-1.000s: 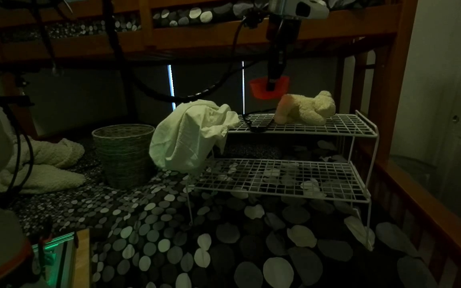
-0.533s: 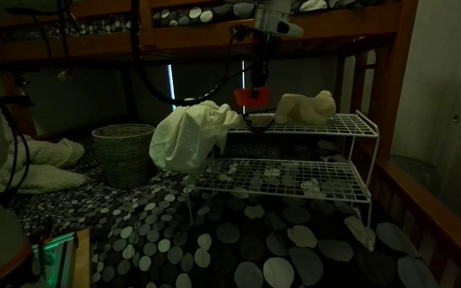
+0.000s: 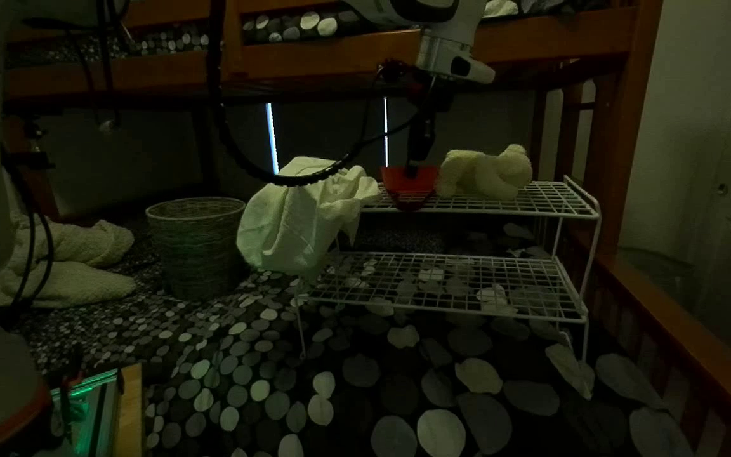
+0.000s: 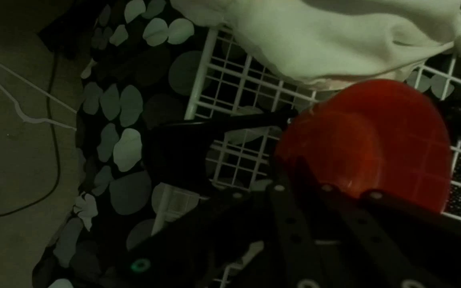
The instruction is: Put the red bowl on the white stand on the top shelf
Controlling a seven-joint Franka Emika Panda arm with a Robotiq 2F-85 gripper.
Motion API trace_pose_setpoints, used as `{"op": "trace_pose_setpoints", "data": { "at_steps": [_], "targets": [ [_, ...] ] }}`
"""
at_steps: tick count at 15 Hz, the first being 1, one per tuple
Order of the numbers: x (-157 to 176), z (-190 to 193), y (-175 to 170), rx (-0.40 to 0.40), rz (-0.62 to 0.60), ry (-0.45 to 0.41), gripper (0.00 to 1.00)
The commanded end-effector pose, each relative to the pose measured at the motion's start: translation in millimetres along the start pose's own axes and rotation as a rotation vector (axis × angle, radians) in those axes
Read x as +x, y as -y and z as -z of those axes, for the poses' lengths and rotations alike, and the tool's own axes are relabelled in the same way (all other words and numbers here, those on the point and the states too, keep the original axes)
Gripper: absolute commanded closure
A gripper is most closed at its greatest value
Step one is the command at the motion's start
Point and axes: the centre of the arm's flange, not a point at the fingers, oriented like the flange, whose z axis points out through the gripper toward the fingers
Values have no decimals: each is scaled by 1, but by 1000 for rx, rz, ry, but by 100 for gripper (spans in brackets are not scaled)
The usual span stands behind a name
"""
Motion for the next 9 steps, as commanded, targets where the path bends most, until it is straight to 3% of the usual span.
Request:
{"op": "trace_pose_setpoints", "data": {
  "at_steps": [1,4,9],
  "targets": [
    [-3,3,-5,-24,-22,4,57],
    [-24,30,-7,-22,14,-11,35],
    [-118,109,-29,-85,262,86,0]
  ]
}}
